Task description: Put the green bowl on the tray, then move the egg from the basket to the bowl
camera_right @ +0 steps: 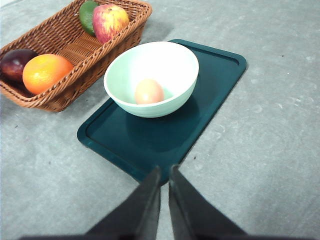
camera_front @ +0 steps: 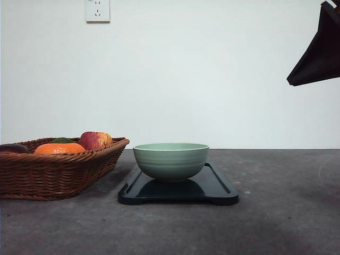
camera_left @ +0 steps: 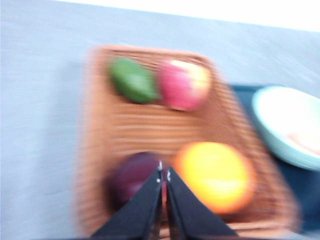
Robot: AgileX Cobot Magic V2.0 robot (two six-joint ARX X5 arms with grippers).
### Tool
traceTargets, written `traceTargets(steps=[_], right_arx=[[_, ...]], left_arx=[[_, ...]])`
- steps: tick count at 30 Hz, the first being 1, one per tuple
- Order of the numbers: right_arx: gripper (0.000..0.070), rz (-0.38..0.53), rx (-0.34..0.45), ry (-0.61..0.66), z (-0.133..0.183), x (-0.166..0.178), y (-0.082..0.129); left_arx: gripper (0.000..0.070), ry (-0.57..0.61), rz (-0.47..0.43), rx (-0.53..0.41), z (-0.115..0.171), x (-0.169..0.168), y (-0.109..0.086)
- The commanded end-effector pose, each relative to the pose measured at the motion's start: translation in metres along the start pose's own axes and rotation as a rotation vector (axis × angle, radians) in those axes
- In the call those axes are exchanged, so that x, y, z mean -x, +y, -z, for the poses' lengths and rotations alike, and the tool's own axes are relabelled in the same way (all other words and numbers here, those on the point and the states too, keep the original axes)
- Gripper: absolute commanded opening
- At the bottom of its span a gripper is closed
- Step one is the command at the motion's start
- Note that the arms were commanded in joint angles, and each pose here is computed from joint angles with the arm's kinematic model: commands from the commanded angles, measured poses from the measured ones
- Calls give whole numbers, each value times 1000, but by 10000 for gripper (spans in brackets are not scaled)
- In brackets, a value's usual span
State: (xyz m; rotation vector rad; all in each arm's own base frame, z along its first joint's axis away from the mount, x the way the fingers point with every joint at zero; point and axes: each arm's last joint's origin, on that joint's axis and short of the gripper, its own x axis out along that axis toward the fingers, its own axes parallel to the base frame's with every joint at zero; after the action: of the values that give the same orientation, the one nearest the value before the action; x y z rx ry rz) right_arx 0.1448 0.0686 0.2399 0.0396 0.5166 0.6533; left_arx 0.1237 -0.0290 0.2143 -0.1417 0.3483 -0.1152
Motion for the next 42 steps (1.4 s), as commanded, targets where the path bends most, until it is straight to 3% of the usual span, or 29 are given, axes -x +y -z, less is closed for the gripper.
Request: traceTargets(steps=[1, 6, 11, 20, 39, 42], right_arx=[[22, -4, -4, -8, -2, 0, 0], [22, -4, -4, -8, -2, -1, 0], [22, -4, -4, -8, -2, 0, 0], [22, -4, -4, -8, -2, -1, 0], [22, -7, 11, -51, -6, 0, 1], [22, 4, 42, -52, -6, 0, 0]], left_arx=[[0, -46, -46, 9, 6, 4, 9], [0, -138, -143, 34, 25, 15, 26], [0, -186, -87, -73, 36, 19, 28], [0, -182, -118, -59, 66, 9, 36], [0, -176, -122, -58, 66, 9, 37], [0, -176, -122, -58, 66, 9, 37]])
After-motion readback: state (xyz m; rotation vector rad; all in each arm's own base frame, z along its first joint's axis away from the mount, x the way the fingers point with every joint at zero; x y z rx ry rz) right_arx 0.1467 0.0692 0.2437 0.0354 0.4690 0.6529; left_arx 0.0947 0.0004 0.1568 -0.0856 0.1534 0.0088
